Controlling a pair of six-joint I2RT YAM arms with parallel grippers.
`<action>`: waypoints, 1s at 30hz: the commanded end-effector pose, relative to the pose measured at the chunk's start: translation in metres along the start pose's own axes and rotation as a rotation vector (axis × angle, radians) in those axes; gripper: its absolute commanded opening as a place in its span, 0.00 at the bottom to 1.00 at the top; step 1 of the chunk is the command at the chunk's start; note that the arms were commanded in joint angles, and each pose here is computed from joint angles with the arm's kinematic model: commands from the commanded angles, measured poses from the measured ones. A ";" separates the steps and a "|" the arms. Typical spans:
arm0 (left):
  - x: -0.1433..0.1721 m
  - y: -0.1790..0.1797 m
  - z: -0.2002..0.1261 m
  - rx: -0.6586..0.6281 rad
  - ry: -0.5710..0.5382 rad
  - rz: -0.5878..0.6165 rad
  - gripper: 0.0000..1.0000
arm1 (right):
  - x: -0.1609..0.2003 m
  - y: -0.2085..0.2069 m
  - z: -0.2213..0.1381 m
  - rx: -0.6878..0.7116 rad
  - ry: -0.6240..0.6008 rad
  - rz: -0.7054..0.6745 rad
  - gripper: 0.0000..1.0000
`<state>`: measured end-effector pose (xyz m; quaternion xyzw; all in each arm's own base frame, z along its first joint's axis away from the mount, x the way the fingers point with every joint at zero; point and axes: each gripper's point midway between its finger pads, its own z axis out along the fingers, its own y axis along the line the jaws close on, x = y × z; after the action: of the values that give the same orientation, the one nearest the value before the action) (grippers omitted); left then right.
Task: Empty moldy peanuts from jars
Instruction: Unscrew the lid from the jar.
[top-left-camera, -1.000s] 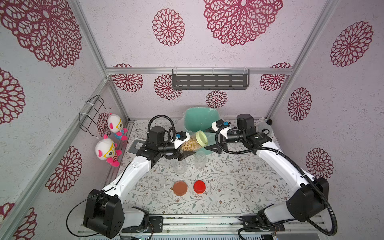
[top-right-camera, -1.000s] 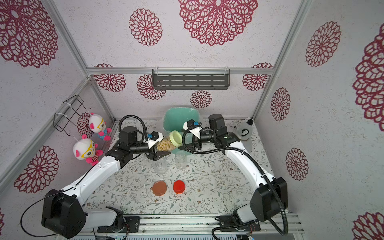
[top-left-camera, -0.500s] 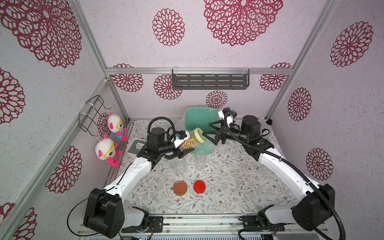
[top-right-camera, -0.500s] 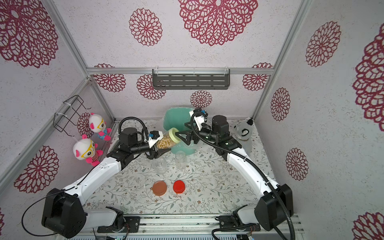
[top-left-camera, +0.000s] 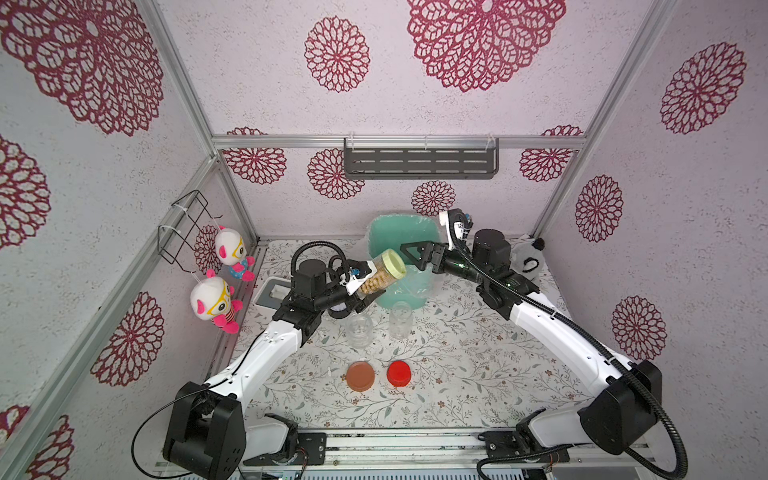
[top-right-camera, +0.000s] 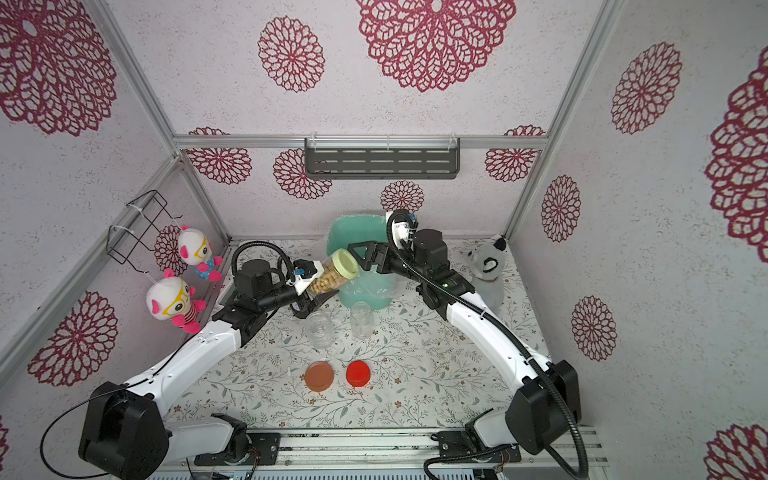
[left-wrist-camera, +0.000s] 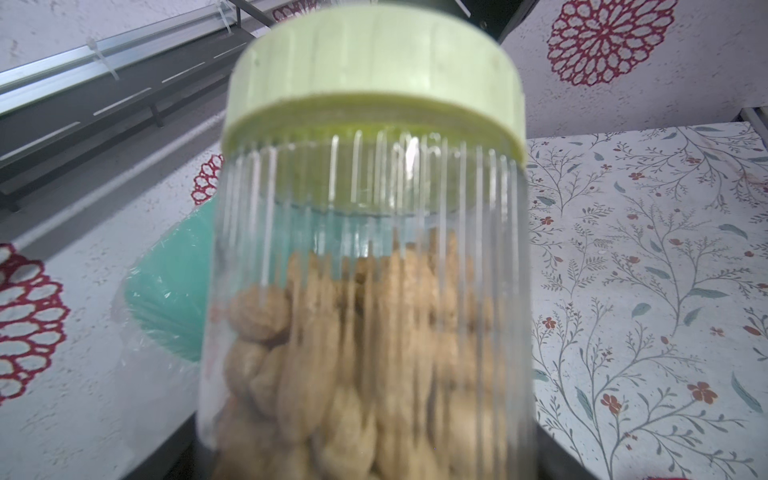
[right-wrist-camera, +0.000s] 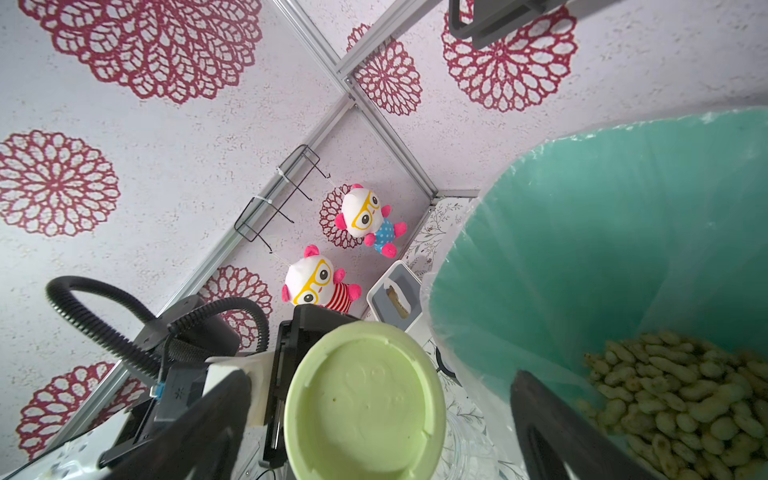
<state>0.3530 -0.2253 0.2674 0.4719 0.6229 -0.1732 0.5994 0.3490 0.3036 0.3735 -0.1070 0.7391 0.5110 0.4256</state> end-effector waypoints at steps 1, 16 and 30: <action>-0.043 0.014 -0.012 -0.074 -0.124 0.099 0.00 | -0.008 0.012 0.004 -0.007 -0.022 0.020 0.99; -0.043 0.012 -0.012 -0.073 -0.122 0.108 0.00 | 0.014 0.018 0.022 -0.013 0.104 0.002 0.99; -0.044 0.012 -0.012 -0.071 -0.121 0.111 0.00 | 0.027 0.017 0.023 -0.002 0.151 -0.016 0.99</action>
<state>0.3541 -0.2229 0.2694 0.4715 0.6222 -0.1578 0.6047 0.3382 0.3339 0.3423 -0.1300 0.7852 0.4903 0.3552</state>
